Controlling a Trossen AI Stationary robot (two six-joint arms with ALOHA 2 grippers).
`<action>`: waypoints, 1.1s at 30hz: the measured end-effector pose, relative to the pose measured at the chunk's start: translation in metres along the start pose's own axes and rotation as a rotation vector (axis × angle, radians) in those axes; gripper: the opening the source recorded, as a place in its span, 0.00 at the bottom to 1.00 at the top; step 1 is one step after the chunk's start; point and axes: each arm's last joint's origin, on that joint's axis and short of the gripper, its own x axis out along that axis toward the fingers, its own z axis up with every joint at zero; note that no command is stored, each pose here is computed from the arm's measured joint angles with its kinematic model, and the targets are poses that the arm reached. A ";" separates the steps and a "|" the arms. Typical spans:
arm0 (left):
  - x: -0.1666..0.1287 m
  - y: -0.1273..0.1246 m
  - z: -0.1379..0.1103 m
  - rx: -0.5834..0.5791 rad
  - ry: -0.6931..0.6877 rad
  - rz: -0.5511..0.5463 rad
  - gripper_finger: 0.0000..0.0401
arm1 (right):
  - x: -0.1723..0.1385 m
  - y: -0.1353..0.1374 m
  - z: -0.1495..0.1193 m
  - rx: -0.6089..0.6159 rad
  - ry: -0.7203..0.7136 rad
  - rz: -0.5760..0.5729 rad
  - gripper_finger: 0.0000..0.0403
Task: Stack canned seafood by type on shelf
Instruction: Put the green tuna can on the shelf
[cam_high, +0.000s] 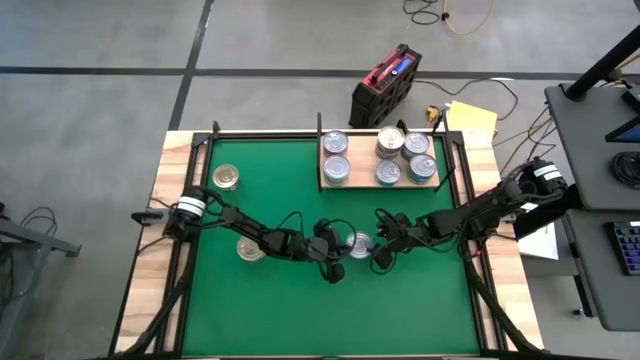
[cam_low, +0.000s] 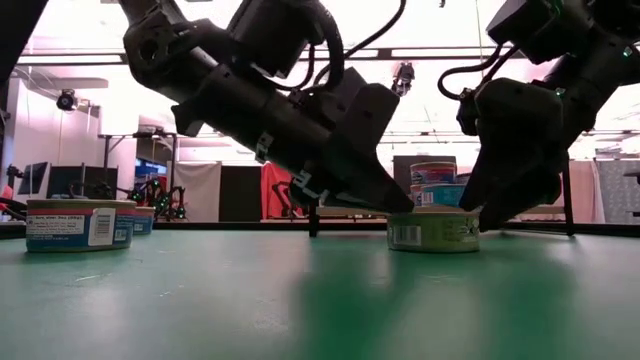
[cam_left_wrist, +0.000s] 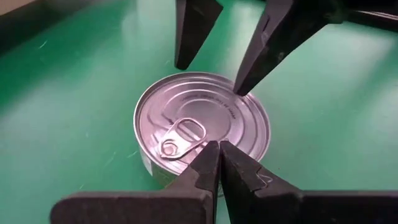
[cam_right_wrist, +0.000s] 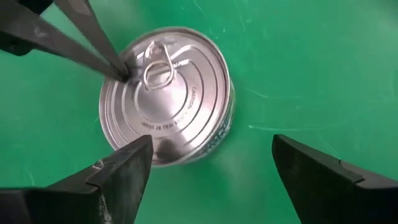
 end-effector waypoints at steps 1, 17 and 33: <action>0.000 0.000 -0.001 -0.005 0.007 0.006 0.00 | 0.000 0.000 0.000 0.000 0.004 0.002 0.80; -0.006 -0.005 -0.010 0.010 0.025 0.032 0.00 | 0.001 0.004 0.003 0.070 -0.045 0.073 0.75; -0.009 -0.013 -0.014 0.025 0.016 0.029 0.00 | 0.002 0.004 0.003 0.139 -0.071 0.113 0.76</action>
